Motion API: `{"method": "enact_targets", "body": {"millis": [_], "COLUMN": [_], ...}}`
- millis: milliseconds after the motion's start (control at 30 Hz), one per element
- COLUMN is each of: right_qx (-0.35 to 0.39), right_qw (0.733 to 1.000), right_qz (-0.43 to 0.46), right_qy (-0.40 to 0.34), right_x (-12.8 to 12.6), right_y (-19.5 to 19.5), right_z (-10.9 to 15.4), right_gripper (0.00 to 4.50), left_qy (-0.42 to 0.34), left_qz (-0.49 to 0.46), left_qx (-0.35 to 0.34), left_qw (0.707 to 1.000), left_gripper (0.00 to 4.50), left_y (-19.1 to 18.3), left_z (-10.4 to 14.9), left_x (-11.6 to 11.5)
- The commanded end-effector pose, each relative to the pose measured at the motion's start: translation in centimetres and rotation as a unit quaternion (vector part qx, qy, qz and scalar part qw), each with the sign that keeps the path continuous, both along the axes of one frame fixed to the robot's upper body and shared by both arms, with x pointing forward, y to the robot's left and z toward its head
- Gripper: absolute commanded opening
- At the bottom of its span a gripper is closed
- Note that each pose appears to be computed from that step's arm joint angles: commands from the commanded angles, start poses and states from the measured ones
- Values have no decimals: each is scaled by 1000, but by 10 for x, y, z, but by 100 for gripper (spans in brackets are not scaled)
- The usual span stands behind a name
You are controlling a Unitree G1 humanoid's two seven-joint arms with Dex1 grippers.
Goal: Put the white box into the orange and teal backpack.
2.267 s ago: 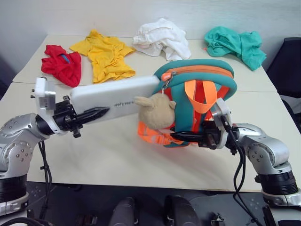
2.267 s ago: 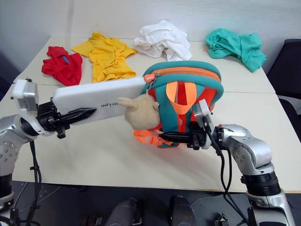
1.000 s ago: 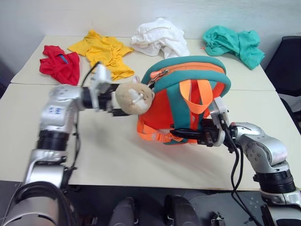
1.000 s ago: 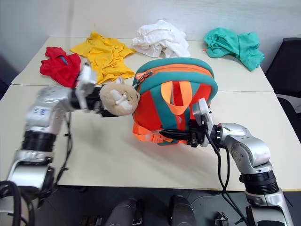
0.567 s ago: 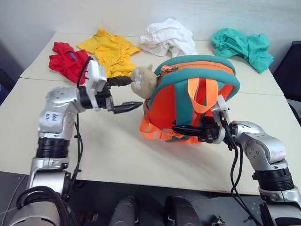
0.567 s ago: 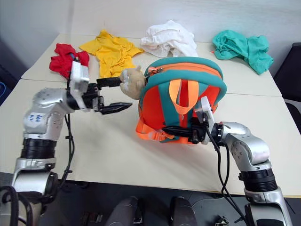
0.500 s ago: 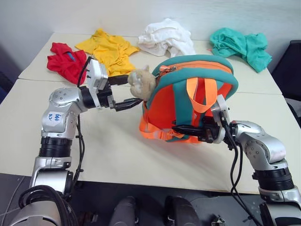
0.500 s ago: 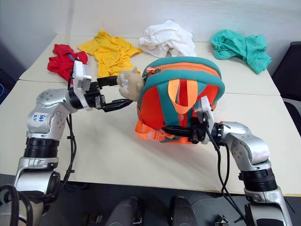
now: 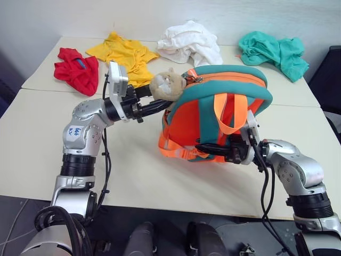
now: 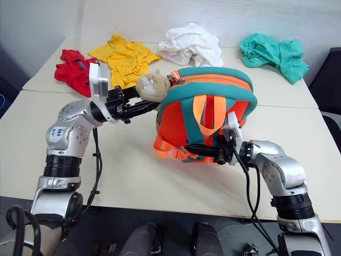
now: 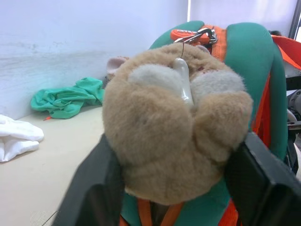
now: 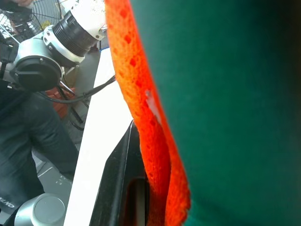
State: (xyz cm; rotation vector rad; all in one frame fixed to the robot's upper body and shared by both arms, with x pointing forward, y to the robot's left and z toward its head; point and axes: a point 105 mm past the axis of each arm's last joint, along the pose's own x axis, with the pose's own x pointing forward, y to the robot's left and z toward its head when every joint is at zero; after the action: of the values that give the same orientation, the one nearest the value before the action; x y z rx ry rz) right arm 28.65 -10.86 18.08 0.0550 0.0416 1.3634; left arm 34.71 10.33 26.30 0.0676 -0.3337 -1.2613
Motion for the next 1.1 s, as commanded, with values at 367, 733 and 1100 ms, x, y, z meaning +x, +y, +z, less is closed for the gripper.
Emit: {"method": "enact_targets", "body": {"millis": [367,733,1100], "right_qx": [25,55,-81], "right_qw": [999,996,989], "right_qz": [-38,-73,-110], "right_qy": [-22,-17,-58], "right_x": [-2,0,-11], "right_y": [-5,-6,-77], "right_z": [10,8,-8], "right_gripper": [54,54,390], "left_qy": [49,181,127], "left_qz": [185,145,211], "left_qx": [178,207,218], "left_qw": [965,950,944], "left_gripper": [135,135,450], "left_y": [81,47,142], "left_z": [-44,-140,-108], "left_x": [32,3,-58]}}
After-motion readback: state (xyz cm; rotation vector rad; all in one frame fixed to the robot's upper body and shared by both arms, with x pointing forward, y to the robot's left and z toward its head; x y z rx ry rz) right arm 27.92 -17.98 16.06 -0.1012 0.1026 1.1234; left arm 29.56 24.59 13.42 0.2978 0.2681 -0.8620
